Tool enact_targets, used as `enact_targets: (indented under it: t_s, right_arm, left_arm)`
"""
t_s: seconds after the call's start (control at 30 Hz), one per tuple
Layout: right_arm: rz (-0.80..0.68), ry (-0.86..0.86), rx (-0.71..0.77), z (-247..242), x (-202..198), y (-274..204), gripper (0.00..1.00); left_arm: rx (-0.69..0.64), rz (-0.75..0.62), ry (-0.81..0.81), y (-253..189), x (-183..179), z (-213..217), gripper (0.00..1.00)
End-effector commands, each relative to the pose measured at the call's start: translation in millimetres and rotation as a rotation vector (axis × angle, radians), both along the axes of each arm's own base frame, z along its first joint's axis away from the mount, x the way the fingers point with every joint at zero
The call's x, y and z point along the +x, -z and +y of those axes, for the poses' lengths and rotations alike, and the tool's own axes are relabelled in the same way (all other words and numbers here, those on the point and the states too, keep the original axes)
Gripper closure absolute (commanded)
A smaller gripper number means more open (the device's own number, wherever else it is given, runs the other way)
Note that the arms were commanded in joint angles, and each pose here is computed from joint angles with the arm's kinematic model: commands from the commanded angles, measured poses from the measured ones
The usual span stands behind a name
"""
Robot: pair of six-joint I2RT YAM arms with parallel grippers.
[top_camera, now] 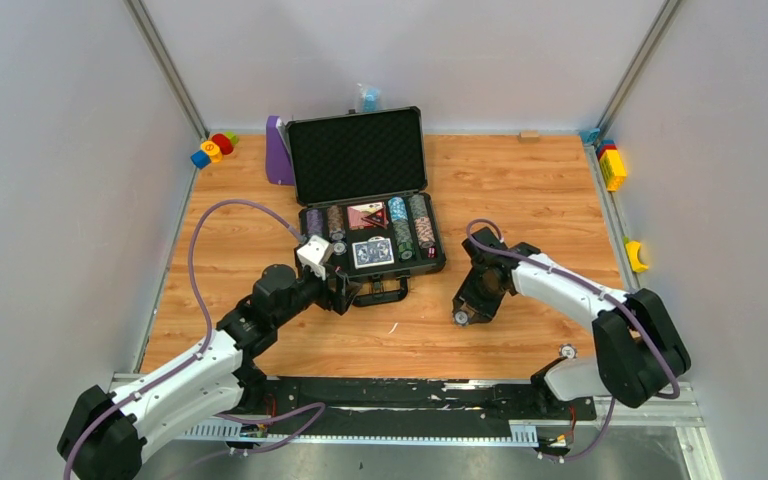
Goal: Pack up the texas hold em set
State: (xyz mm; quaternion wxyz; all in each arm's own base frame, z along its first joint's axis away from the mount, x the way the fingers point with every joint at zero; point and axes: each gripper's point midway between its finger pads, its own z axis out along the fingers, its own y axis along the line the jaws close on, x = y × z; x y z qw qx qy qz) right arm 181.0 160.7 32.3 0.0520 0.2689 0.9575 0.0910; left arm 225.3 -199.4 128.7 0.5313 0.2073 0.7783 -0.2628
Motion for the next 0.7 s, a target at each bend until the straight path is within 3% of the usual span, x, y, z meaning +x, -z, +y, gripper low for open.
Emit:
enact_targets:
  t_s: [0.0, 0.57, 0.67]
  right_arm:
    - [-0.080, 0.030, 0.004, 1.9, 13.7, -22.4, 0.65]
    - [-0.166, -0.014, 0.046, 13.8, 24.9, -51.3, 0.64]
    - [-0.226, -0.032, 0.045, 26.4, 40.6, -64.1, 0.65]
  left_arm:
    - [-0.061, -0.041, 0.009, -24.2, 3.7, -8.8, 0.11]
    - [-0.073, -0.039, 0.026, -29.8, 2.8, -24.3, 0.11]
    - [-0.101, -0.035, -0.061, -29.5, 8.2, -12.1, 0.09]
